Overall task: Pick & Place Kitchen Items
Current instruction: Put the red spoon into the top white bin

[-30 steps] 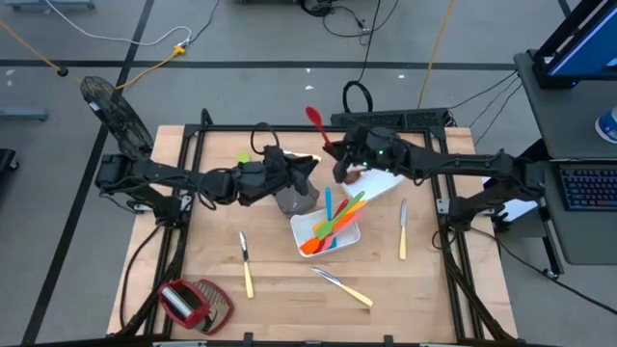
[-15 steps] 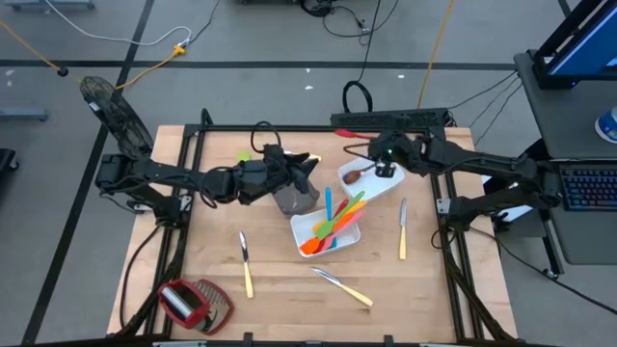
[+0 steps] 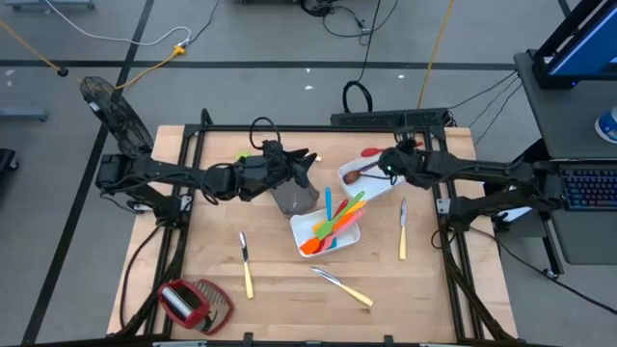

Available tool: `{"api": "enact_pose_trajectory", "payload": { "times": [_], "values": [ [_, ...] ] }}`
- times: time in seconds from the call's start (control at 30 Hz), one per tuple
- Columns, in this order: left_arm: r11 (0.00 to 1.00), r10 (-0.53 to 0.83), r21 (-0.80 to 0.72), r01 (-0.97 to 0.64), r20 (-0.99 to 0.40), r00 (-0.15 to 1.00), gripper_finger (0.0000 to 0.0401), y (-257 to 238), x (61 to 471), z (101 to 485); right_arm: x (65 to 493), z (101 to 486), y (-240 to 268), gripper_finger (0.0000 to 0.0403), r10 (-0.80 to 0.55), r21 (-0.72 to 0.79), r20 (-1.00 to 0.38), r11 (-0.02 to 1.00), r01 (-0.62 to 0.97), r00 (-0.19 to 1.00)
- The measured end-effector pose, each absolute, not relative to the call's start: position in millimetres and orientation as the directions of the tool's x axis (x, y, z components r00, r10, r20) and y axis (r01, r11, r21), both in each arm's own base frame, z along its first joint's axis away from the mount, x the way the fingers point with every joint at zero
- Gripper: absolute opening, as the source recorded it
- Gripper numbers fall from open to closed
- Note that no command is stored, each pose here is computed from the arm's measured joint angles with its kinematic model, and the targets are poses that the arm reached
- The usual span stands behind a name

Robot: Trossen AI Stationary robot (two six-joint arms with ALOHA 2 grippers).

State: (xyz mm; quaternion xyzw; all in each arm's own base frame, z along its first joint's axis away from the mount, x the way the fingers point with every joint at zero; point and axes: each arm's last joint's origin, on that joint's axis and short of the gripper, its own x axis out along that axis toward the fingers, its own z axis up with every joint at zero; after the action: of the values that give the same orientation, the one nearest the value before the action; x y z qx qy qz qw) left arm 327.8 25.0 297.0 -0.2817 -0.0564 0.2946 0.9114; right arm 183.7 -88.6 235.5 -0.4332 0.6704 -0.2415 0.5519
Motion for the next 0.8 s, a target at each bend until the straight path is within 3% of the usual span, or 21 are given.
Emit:
{"api": "enact_pose_trajectory", "payload": {
  "times": [0.3, 0.53, 0.8],
  "values": [
    [0.681, 0.579, -0.511, -0.525, -0.064, 0.813, 0.0191, 26.4, 327.5, 296.8, 172.8, 213.7, -86.6, 0.0036, -0.922, -0.767, -0.386, 0.328, -0.551, -0.012],
    [0.674, 0.588, -0.49, -0.553, -0.098, 0.803, 0.0191, 29.6, 326.9, 293.0, 180.6, 219.0, -81.9, 0.0032, -0.909, -0.786, -0.369, 0.195, -0.586, 0.193],
    [0.663, 0.602, -0.473, -0.58, -0.124, 0.789, 0.0191, 35.3, 326.0, 290.1, 186.5, 214.1, -64.8, 0.0037, -0.845, -0.748, -0.42, 0.116, -0.654, 0.331]
  ]
}}
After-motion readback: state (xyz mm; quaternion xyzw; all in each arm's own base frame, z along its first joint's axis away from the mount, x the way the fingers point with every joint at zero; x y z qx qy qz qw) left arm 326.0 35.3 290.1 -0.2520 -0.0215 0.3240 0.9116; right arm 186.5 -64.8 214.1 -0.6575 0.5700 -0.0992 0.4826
